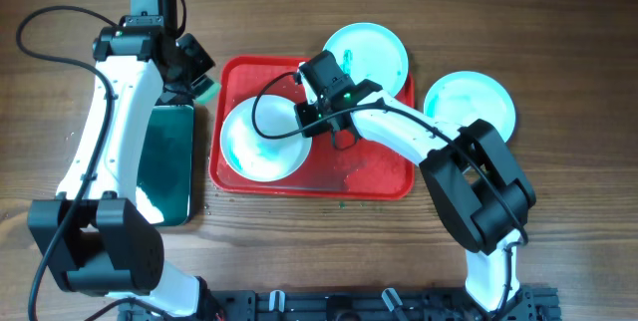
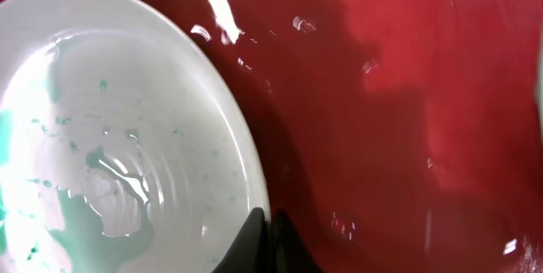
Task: Clean dirty plates on tray and stack at the side
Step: 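Scrub the plate on the tray with the sponge in the left gripper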
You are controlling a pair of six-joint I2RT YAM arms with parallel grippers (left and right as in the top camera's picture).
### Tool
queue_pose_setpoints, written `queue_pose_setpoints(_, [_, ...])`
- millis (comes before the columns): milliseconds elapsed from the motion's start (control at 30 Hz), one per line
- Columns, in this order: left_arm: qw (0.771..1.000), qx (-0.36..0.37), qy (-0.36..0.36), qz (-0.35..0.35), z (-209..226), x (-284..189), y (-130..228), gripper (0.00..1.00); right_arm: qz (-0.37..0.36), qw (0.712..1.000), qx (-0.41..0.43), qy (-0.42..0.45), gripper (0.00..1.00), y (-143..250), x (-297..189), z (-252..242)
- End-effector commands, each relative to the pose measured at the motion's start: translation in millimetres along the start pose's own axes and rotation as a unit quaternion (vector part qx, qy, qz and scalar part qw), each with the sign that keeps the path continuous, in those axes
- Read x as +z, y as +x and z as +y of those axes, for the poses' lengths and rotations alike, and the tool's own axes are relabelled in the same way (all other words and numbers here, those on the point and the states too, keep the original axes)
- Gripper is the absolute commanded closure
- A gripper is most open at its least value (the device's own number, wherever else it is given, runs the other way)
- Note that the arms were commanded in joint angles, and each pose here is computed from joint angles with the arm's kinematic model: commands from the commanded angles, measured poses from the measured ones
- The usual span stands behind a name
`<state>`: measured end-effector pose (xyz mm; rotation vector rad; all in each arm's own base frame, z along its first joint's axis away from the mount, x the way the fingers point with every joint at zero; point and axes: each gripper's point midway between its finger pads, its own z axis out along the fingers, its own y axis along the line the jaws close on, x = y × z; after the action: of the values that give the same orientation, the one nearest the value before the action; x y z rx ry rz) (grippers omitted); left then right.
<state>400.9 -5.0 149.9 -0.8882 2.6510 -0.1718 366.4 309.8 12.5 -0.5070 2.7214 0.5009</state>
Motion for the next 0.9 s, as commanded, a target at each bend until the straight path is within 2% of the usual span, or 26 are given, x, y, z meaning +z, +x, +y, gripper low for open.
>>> queue_pose_setpoints(0, [1.0, 0.008, -0.005, 0.022, -5.3, 5.1, 17.5, 0.96, 0.015, 0.986, 0.152, 0.061, 0.96, 10.7, 0.3, -25.0])
queue_pose_setpoints(333, [0.99, 0.111, -0.032, 0.085, -5.2, 67.6, 104.3, 0.96, 0.013, 0.982, 0.172, 0.077, 0.96, 10.4, -1.7, -37.0])
queue_pose_setpoints(400, [0.989, 0.122, -0.028, 0.077, -2.7, 82.3, 111.3, 0.96, 0.014, 0.985, 0.161, 0.063, 0.96, 8.4, -1.1, -33.1])
queue_pose_setpoints(567, [0.976, 0.214, 0.023, 0.032, -12.8, 115.5, 126.1, 0.96, 0.012, 0.985, 0.159, 0.061, 0.96, 7.1, -1.0, -32.6])
queue_pose_setpoints(733, [0.961, 0.27, 0.014, 0.054, 1.6, 125.4, 152.6, 0.96, 0.01, 0.986, 0.152, 0.061, 0.96, 6.3, -1.0, -32.4])
queue_pose_setpoints(800, [0.946, 0.312, 0.032, 0.084, 2.1, 126.7, 174.6, 0.96, 0.01, 0.987, 0.151, 0.061, 0.96, 6.1, -1.0, -32.4])
queue_pose_setpoints(867, [0.909, 0.386, 0.098, 0.124, -14.0, 120.7, 204.0, 0.96, 0.007, 0.987, 0.149, 0.059, 0.96, 4.5, -0.8, -31.9])
